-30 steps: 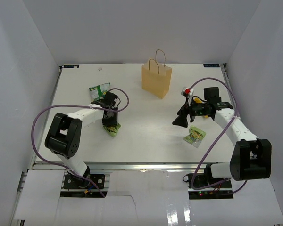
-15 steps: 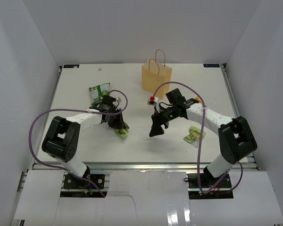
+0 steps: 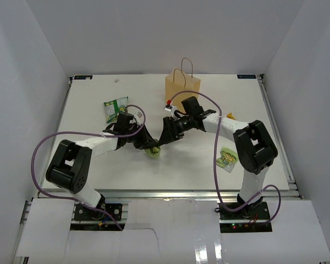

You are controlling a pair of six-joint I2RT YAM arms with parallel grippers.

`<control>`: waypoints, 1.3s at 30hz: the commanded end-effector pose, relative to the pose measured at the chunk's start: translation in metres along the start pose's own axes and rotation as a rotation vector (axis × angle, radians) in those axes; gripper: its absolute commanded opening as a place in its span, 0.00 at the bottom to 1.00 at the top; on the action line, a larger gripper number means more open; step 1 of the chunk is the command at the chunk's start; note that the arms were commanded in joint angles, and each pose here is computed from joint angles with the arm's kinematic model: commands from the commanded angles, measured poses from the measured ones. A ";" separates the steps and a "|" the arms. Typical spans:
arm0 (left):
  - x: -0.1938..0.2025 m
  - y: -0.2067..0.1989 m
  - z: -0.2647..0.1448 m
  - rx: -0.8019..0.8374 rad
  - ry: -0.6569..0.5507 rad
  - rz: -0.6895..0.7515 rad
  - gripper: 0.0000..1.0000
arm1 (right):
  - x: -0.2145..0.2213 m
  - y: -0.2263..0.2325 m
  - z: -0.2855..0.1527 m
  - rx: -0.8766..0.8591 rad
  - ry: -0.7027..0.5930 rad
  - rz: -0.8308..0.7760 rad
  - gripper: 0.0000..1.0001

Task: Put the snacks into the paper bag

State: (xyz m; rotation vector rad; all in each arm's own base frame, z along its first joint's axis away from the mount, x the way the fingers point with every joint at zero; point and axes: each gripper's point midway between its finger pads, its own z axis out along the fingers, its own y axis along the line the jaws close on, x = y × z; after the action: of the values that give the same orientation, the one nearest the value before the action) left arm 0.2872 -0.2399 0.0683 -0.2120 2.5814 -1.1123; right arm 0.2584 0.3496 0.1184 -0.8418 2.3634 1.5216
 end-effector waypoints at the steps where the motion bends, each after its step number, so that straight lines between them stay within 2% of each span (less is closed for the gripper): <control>1: -0.009 -0.033 -0.011 0.120 -0.037 0.005 0.15 | -0.010 0.012 0.007 -0.026 -0.016 0.023 0.82; 5: -0.012 -0.040 -0.012 0.151 -0.048 0.021 0.15 | -0.009 0.008 0.011 0.003 -0.015 0.029 0.79; 8: -0.012 -0.042 -0.012 0.159 -0.046 0.028 0.15 | -0.008 0.003 0.014 0.015 -0.010 0.039 0.73; 9: -0.012 -0.042 -0.012 0.163 -0.044 0.030 0.15 | -0.008 0.002 0.014 0.016 -0.008 0.042 0.68; 22: -0.010 -0.050 -0.016 0.202 -0.044 0.052 0.16 | -0.011 -0.004 0.027 0.026 0.024 0.065 0.43; 23: -0.010 -0.050 -0.016 0.205 -0.044 0.051 0.17 | -0.009 -0.003 0.027 0.018 0.027 0.069 0.38; 30: -0.015 -0.056 -0.017 0.217 -0.065 0.050 0.19 | -0.005 0.003 0.025 -0.013 0.025 0.071 0.22; 33: -0.020 -0.060 -0.018 0.225 -0.077 0.052 0.22 | -0.005 0.006 0.024 -0.022 0.025 0.064 0.14; 35: -0.024 -0.064 -0.019 0.228 -0.089 0.054 0.30 | -0.006 0.007 0.024 -0.029 0.024 0.059 0.09; 39: -0.033 -0.065 -0.023 0.195 -0.121 0.064 0.46 | -0.007 0.013 0.022 -0.055 0.028 0.033 0.08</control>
State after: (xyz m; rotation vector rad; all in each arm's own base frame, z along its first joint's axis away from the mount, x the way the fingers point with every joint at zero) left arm 0.2961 -0.2505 0.0905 -0.2192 2.4799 -1.2319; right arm 0.2614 0.3669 0.0996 -0.7626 2.4741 1.5334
